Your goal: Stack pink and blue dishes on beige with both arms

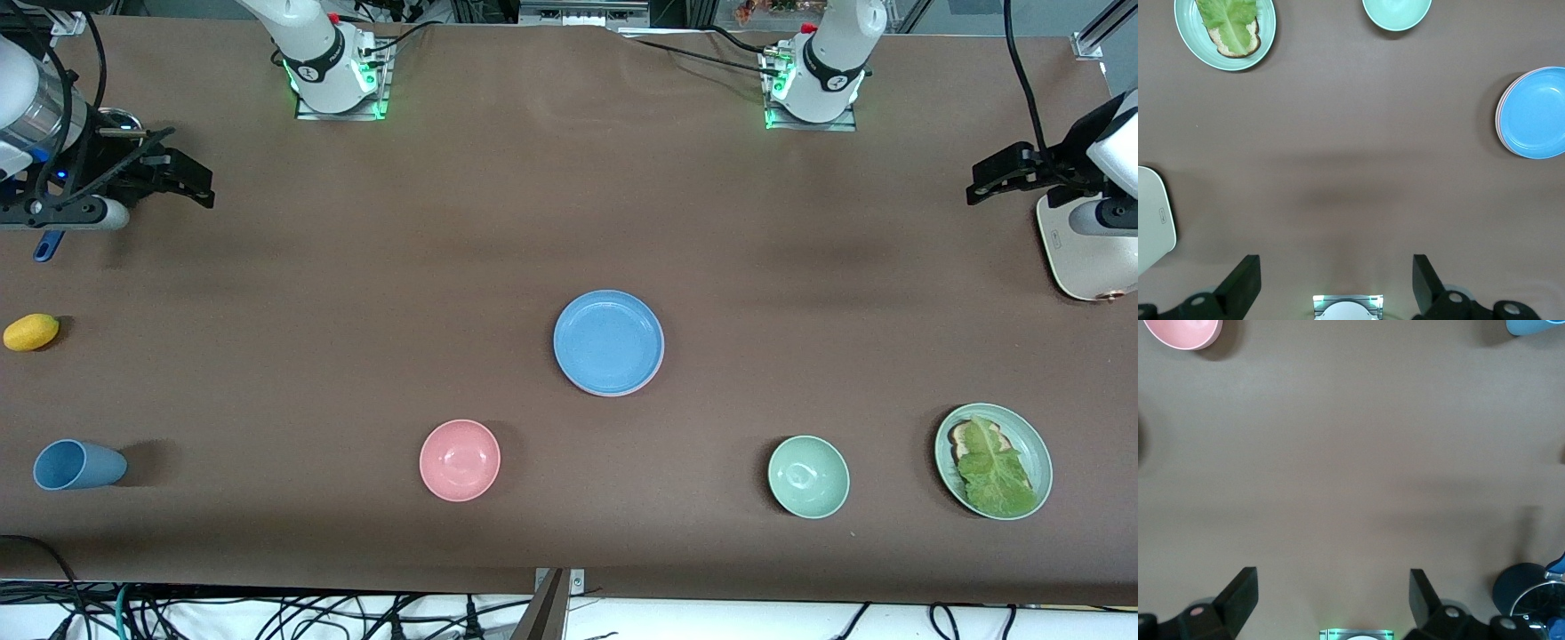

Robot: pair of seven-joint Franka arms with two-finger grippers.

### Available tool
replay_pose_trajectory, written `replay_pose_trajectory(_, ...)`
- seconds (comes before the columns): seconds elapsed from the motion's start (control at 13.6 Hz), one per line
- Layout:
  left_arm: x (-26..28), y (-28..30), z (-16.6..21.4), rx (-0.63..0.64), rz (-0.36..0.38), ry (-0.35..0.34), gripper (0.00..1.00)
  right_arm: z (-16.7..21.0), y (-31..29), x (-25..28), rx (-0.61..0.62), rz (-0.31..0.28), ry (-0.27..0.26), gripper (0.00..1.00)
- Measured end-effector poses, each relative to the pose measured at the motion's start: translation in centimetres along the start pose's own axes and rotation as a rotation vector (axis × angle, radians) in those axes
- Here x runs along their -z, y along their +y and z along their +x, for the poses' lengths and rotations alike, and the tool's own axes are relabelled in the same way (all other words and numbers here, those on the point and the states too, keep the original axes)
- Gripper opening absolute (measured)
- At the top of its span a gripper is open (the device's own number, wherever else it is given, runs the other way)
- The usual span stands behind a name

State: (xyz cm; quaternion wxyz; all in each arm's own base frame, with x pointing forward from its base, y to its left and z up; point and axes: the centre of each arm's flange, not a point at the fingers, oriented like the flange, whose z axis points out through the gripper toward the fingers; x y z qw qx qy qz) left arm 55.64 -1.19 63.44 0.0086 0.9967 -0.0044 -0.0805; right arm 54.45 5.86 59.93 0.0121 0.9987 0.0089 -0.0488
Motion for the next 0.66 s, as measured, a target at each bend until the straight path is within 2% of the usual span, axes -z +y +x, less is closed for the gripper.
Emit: replay_pose_trajectory(0.66, 0.0, -0.1, 0.0, 0.002, 0.0, 0.0, 1.0, -0.04, -0.38, -0.01, 0.007, -0.001, -0.001, 1.0)
